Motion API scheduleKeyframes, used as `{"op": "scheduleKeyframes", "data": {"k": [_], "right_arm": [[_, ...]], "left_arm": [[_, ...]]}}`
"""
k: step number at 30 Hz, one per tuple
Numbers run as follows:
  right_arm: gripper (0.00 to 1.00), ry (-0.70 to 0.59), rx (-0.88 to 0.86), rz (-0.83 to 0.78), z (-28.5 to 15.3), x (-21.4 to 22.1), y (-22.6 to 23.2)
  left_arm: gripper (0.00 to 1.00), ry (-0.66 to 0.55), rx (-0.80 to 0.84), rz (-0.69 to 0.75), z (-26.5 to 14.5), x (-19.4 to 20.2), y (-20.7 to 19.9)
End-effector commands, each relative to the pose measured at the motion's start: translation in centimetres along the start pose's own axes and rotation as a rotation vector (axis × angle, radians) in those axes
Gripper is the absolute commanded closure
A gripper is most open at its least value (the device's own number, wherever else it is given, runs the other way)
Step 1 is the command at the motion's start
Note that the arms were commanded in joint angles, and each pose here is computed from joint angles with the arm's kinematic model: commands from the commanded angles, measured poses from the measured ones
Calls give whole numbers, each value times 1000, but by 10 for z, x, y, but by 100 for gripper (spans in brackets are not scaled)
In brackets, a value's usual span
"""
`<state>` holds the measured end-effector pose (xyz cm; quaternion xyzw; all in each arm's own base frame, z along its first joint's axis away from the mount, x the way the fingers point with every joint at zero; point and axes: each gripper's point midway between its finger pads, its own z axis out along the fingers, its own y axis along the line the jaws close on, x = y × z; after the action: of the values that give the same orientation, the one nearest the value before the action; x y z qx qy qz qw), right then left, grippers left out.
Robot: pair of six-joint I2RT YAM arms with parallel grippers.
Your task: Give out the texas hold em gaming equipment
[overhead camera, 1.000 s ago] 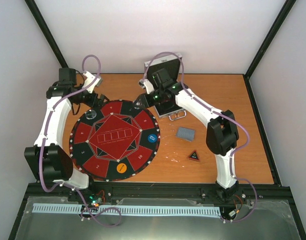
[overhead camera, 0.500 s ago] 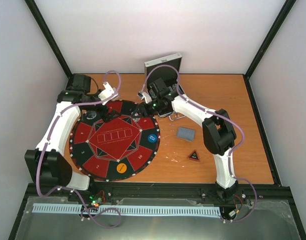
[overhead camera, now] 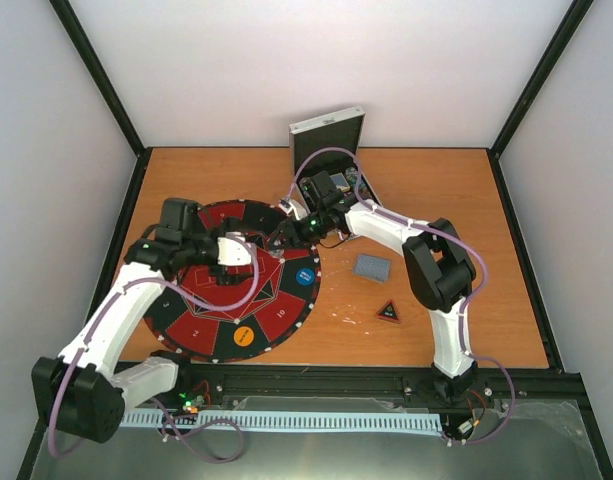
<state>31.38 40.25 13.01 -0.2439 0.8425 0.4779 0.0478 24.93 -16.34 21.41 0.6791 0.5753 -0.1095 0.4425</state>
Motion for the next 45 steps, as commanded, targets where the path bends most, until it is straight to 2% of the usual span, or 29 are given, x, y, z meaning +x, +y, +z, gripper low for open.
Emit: {"op": "scheduleKeyframes", "data": {"k": [1, 3, 8, 15, 26, 38, 45], "right_arm": [[97, -28, -83, -89, -12, -5, 35], [97, -16, -104, -89, -10, -3, 36], [97, -14, -98, -90, -9, -3, 35], [97, 4, -72, -74, -5, 2, 24], [97, 63, 86, -51, 8, 28, -27], [97, 96, 64, -26, 33, 19, -47], [97, 119, 62, -20, 40, 23, -57]], "left_arm": [[0, -106, -104, 78, 17, -17, 40], [0, -95, -66, 46, 27, -7, 35], [0, -141, 6, 71, 43, 3, 10], [0, -117, 21, 21, 64, 24, 11], [0, -90, 84, -72, 74, 40, -9], [0, -41, 86, -158, 85, 58, -15], [0, -40, 107, -163, 98, 64, -16]]}}
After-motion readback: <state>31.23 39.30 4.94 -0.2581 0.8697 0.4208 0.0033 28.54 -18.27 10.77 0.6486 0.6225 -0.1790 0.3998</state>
